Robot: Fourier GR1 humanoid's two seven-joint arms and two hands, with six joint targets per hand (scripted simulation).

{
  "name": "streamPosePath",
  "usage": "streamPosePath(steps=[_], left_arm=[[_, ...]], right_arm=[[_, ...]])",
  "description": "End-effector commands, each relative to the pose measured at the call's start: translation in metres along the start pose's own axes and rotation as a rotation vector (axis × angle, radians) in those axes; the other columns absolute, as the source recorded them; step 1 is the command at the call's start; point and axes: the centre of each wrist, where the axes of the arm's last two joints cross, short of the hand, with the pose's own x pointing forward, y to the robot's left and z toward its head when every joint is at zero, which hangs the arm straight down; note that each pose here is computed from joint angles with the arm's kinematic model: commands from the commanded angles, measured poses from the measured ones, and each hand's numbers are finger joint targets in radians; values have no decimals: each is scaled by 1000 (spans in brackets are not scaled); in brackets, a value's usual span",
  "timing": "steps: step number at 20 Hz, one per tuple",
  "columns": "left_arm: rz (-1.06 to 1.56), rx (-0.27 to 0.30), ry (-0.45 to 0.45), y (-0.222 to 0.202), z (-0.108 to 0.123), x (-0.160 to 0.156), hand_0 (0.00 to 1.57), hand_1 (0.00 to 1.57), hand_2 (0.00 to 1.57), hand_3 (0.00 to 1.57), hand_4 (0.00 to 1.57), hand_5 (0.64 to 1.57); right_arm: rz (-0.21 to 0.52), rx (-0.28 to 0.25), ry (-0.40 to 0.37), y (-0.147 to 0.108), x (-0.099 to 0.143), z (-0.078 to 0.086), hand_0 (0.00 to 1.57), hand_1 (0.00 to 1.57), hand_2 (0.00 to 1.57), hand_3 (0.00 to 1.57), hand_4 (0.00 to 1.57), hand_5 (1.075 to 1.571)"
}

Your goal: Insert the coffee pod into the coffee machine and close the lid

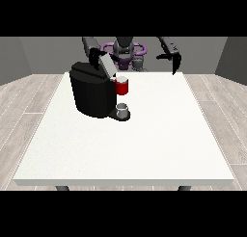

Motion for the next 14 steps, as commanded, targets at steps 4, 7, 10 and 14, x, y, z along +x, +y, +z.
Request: streamPosePath(steps=[4,7,10,14], left_arm=[[-31,-4,-17,8,-13,5,0,0,0,0,367,1571],[-6,-10,-21,-4,-17,6,0,0,0,0,396,1571],[-10,2,-36,11,-21,9,0,0,0,0,355,1571],[12,17,-18,6,-9,-7,0,0,0,0,361,1571]], right_arm=[[-12,31,-25,20,7,-12,0,0,0,0,243,1571],[-11,12,-11,11,2,-16,0,0,0,0,385,1571],[-21,58,-23,27,16,-19,0,0,0,0,427,1571],[30,107,-60,43,22,-19,0,0,0,0,454,1571]])
